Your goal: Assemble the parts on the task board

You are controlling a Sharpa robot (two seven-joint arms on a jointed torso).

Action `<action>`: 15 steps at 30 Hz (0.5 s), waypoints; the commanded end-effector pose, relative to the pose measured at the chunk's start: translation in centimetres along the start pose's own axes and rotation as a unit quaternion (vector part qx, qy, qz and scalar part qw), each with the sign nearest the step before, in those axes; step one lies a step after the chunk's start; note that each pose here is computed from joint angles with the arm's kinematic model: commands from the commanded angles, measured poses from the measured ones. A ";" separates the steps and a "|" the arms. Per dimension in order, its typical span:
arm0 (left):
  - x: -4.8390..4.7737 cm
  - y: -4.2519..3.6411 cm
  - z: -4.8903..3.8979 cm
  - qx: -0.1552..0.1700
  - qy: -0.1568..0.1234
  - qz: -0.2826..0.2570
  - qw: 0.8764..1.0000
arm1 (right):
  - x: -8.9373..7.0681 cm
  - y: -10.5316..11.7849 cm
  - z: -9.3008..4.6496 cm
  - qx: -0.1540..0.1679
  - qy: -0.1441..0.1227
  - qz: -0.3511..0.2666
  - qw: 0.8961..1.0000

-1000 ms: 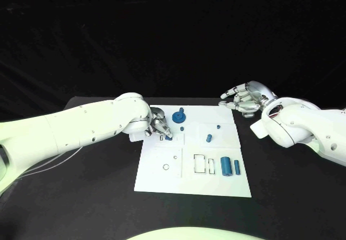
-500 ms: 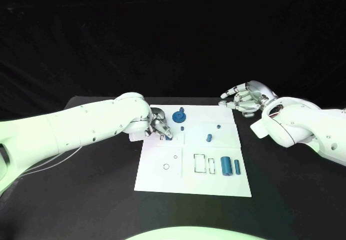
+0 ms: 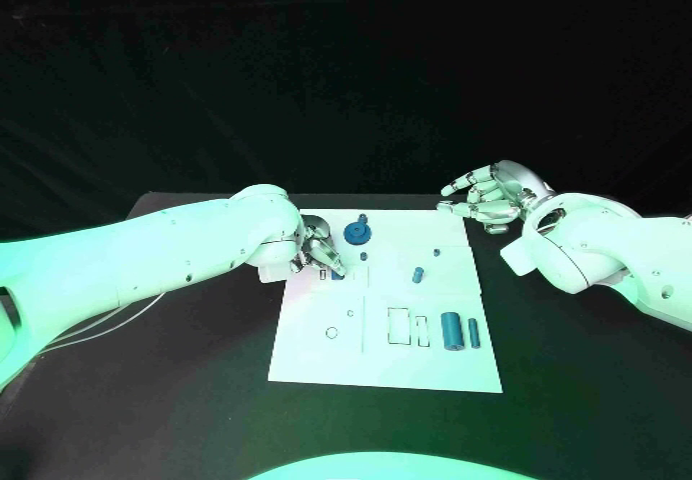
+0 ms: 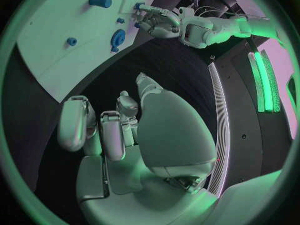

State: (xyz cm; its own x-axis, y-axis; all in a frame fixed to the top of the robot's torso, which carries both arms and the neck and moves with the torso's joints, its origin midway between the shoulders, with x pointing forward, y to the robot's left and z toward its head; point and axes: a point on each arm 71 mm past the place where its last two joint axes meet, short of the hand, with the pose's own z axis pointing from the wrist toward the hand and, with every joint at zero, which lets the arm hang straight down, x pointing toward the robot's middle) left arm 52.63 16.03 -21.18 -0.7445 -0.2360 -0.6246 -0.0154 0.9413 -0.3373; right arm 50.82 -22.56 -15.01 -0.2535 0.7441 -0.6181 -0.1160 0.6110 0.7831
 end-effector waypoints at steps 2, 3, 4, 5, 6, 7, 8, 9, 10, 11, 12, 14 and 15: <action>0.58 -0.15 0.22 0.001 0.013 0.003 1.000 | 0.0 0.0 0.0 -0.002 0.001 -0.001 1.000; 0.60 -0.18 0.23 0.001 0.014 0.003 1.000 | 0.0 0.0 0.0 -0.002 0.002 -0.001 1.000; 0.61 -0.21 0.24 0.001 0.015 0.003 1.000 | 0.0 0.0 0.0 -0.002 0.002 -0.001 1.000; 0.62 -0.23 0.26 0.001 0.015 0.003 1.000 | 0.0 0.1 0.0 -0.002 0.002 -0.001 1.000; 0.62 -0.26 0.28 0.001 0.016 0.003 1.000 | 0.0 0.1 0.0 -0.002 0.002 -0.001 1.000; 0.62 -0.28 0.30 0.002 0.016 0.003 1.000 | 0.0 0.1 0.0 -0.002 0.002 -0.001 1.000; 0.61 -0.29 0.32 0.002 0.016 0.003 1.000 | 0.0 0.1 0.0 -0.002 0.002 -0.001 1.000; 0.60 -0.30 0.34 0.001 0.016 0.002 1.000 | 0.0 0.1 0.0 -0.002 0.002 -0.001 1.000; 0.57 -0.28 0.37 0.001 0.016 0.001 1.000 | 0.0 0.1 0.0 -0.002 0.002 -0.001 1.000; 0.55 -0.27 0.39 0.001 0.016 0.001 1.000 | 0.0 0.1 0.0 -0.002 0.002 -0.001 1.000; 0.52 -0.25 0.41 0.001 0.016 0.000 1.000 | 0.0 0.0 0.0 -0.002 0.002 -0.001 1.000; 0.49 -0.21 0.43 0.000 0.016 -0.001 1.000 | 0.0 0.0 0.0 -0.002 0.002 -0.001 1.000; 0.48 -0.20 0.44 0.000 0.015 -0.001 1.000 | 0.0 0.0 0.0 -0.002 0.002 -0.001 1.000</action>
State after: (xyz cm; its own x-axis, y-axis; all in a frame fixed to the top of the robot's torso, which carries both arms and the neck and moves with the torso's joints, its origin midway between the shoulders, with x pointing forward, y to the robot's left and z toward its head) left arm 52.86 15.99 -21.23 -0.7533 -0.2387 -0.6129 -0.0224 0.9406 -0.3388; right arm 50.85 -22.57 -15.02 -0.2539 0.7437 -0.6184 -0.1157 0.6114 0.7828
